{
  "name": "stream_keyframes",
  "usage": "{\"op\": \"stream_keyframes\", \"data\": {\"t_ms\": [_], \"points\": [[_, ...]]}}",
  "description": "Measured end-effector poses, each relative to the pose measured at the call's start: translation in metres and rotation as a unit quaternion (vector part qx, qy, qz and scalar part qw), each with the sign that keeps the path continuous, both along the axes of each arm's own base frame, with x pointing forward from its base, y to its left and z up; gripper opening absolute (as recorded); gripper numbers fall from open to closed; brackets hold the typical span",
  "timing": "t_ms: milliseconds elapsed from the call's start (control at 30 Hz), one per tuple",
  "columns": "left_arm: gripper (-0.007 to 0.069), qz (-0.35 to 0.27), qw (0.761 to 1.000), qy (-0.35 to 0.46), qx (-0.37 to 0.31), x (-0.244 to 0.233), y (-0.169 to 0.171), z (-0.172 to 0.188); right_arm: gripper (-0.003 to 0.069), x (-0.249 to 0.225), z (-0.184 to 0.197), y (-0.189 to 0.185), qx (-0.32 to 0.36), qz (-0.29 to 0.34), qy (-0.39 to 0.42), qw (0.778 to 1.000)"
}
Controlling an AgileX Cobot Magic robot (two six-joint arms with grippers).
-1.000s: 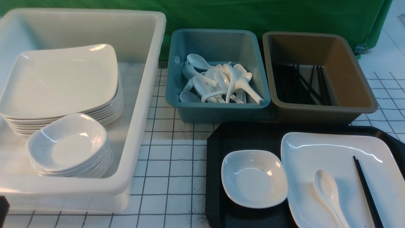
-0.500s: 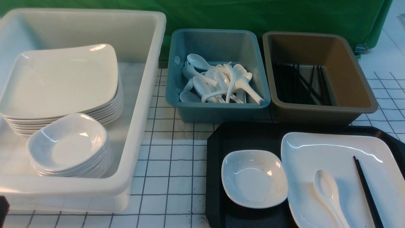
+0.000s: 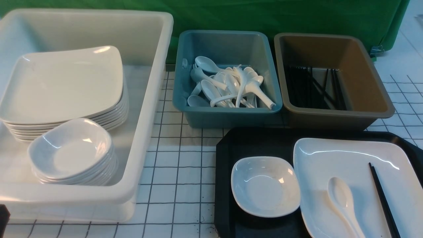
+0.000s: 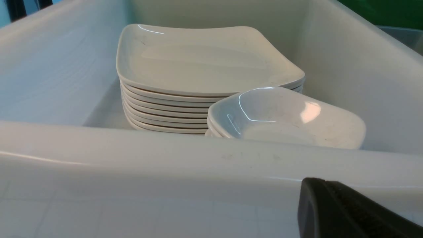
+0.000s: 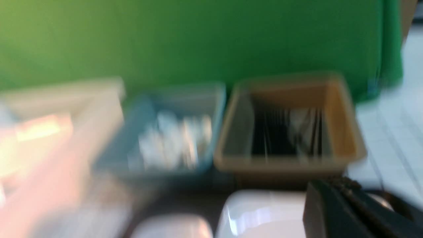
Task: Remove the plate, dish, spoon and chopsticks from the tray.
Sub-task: Use the right arm to grab a pair of chopsticks from the plate
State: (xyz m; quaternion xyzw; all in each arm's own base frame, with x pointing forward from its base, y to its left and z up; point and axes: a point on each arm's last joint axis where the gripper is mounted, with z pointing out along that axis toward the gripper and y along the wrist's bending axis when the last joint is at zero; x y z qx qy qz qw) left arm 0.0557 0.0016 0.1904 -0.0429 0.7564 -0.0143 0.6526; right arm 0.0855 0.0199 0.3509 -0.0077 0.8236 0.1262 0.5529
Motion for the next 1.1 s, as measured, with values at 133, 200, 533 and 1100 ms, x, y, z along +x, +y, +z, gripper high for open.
{"op": "stream_keyframes", "data": {"t_ms": [133,200,533,1100], "points": [[0.0005,0.0,1.0,0.0,0.0,0.0,0.0,0.0,0.0031,0.037,-0.028,0.003,-0.049,0.029,0.215,0.975],[0.0005,0.0,1.0,0.0,0.0,0.0,0.0,0.0,0.0039,0.058,-0.053,0.003,-0.064,0.034,0.329,0.941],[0.0005,0.0,1.0,0.0,0.0,0.0,0.0,0.0,0.0283,0.123,-0.123,0.005,-0.07,0.027,0.478,0.875],[0.0005,0.0,1.0,0.0,0.0,0.0,0.0,0.0,0.0389,0.161,-0.187,0.0,-0.119,0.019,0.544,0.83]]}}
